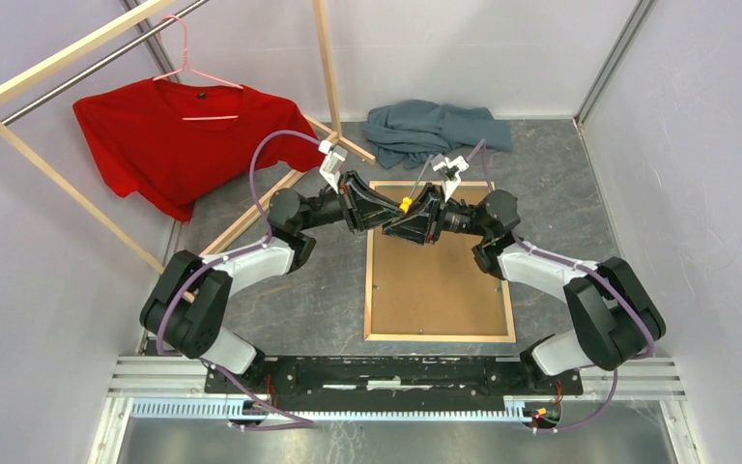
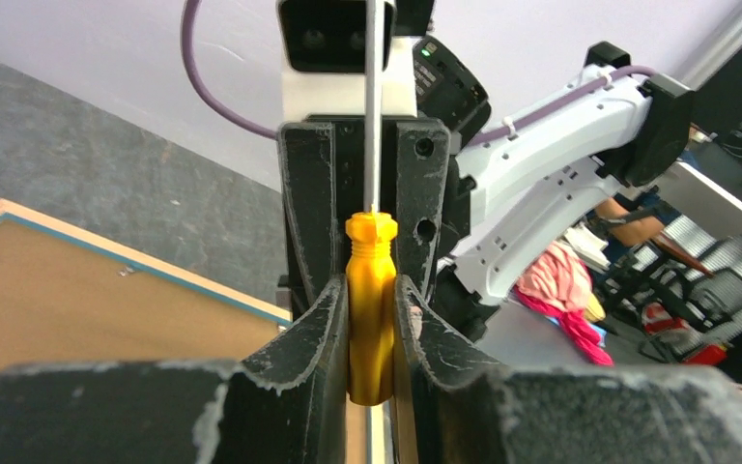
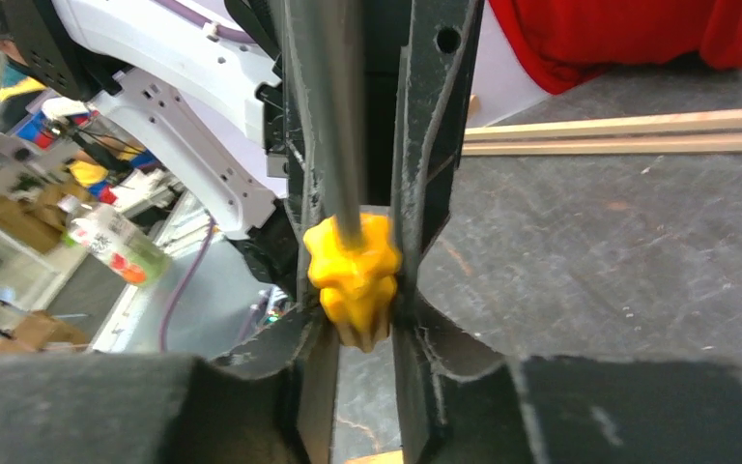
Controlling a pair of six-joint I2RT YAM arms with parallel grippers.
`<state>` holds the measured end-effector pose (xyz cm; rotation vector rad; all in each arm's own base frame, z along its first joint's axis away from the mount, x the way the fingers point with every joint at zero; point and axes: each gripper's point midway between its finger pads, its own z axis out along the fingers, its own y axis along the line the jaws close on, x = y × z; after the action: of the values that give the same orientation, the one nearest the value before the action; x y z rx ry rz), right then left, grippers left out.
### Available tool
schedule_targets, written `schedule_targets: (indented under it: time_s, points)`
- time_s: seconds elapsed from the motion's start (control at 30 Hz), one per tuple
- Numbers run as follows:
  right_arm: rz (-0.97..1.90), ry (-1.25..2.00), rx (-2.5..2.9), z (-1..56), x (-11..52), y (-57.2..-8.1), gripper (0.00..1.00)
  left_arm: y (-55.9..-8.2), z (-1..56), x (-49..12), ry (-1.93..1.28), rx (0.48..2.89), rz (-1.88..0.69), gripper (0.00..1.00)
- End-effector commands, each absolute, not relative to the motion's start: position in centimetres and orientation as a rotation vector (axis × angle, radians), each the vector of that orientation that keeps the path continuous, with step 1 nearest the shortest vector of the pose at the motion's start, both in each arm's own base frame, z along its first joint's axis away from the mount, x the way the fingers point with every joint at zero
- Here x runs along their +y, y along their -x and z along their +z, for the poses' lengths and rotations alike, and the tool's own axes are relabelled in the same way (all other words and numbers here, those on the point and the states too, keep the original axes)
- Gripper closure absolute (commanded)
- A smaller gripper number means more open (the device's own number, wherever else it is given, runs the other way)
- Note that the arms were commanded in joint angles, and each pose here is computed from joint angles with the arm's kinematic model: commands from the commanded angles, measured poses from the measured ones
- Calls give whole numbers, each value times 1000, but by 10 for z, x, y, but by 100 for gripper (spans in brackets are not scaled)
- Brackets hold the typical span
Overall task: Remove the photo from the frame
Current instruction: Adjust the screwdriver.
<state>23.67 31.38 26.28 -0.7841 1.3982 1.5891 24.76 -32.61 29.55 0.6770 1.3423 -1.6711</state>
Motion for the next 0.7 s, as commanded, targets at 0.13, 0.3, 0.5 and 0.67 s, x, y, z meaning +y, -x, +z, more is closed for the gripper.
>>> schedule_targets:
  time_s: [0.13, 0.3, 0.5, 0.67]
  points:
    - [1552, 854, 1265, 287, 310, -228, 90, -245, 306, -322, -712, 1266, -1626, 98]
    - [1531, 892, 1265, 288, 310, -229, 100, -242, 304, -321, -735, 1264, -1621, 81]
    - [1382, 1072, 1407, 255, 308, -236, 100, -246, 324, -308, -747, 1226, -1595, 47]
    - [1247, 1247, 1444, 228, 291, -220, 100, -244, 335, -301, -833, 1222, -1556, 26]
